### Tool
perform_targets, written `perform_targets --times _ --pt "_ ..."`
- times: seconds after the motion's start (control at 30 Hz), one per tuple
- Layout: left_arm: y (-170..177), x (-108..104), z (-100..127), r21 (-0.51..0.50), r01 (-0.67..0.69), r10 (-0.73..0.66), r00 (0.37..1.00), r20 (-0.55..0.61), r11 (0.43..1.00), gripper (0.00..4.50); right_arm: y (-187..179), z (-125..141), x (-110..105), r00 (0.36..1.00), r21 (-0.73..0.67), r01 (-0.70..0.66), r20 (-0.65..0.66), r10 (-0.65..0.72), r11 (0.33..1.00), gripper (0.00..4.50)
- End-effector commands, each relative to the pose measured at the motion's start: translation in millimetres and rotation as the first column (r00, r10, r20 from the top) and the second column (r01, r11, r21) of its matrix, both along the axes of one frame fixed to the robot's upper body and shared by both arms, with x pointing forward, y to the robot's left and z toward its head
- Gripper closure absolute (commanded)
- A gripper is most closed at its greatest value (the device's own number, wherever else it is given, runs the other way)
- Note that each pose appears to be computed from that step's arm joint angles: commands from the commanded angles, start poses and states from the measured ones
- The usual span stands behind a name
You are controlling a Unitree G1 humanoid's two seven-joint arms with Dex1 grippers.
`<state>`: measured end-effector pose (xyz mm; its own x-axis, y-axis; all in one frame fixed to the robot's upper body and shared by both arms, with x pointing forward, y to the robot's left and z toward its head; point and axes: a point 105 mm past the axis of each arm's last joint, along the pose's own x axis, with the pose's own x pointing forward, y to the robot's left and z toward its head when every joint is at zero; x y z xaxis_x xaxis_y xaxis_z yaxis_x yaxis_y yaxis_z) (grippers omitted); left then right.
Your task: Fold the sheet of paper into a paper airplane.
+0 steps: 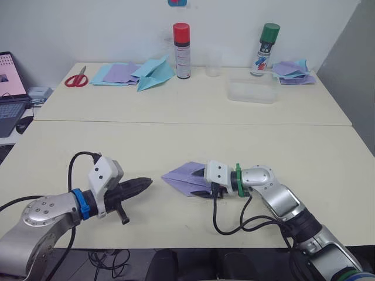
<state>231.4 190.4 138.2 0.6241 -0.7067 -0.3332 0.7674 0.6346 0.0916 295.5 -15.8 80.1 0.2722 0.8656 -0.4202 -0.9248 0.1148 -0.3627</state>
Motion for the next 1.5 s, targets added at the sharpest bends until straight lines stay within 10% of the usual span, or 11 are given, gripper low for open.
perform_targets --times 0.03,0.23,0.47,0.9,1.1,1.3,1.5 --pt "-3.0 -2.6 10.8 0.003 0.019 -0.02 0.999 0.037 1.0 4.5 3.4 6.2 12.5 0.997 0.011 0.056 0.058 -0.057 0.998 1.53" --pt "-5.9 -3.3 9.8 -0.006 0.021 -0.021 0.999 0.031 1.0 4.5 4.5 7.0 20.7 0.995 0.048 0.104 -0.009 -0.104 0.993 2.07" --pt "-0.5 -2.2 12.7 -0.006 0.013 -0.013 1.0 0.029 1.0 4.5 -5.5 11.9 25.9 0.971 0.096 0.175 -0.183 -0.156 0.98 4.47" --pt "-31.2 7.8 51.1 -0.045 0.154 -0.147 0.981 0.129 0.987 4.5 -62.5 50.5 44.7 0.912 0.152 0.401 -0.159 -0.378 0.903 4.47" --pt "-72.4 15.6 85.0 -0.026 0.365 -0.351 0.91 0.22 0.93 4.5 -137.4 66.2 50.9 0.685 0.186 0.726 -0.109 -0.72 0.662 4.47" --pt "-86.7 26.2 89.8 0.022 0.502 -0.495 0.844 0.208 0.865 2.85 -179.9 42.6 46.2 0.453 0.143 0.887 -0.081 -0.888 0.44 4.5" --pt "-78.6 46.7 89.1 0.082 0.508 -0.514 0.834 0.202 0.857 0.98 -182.8 22.4 56.6 0.373 0.132 0.924 -0.109 -0.921 0.358 4.5"
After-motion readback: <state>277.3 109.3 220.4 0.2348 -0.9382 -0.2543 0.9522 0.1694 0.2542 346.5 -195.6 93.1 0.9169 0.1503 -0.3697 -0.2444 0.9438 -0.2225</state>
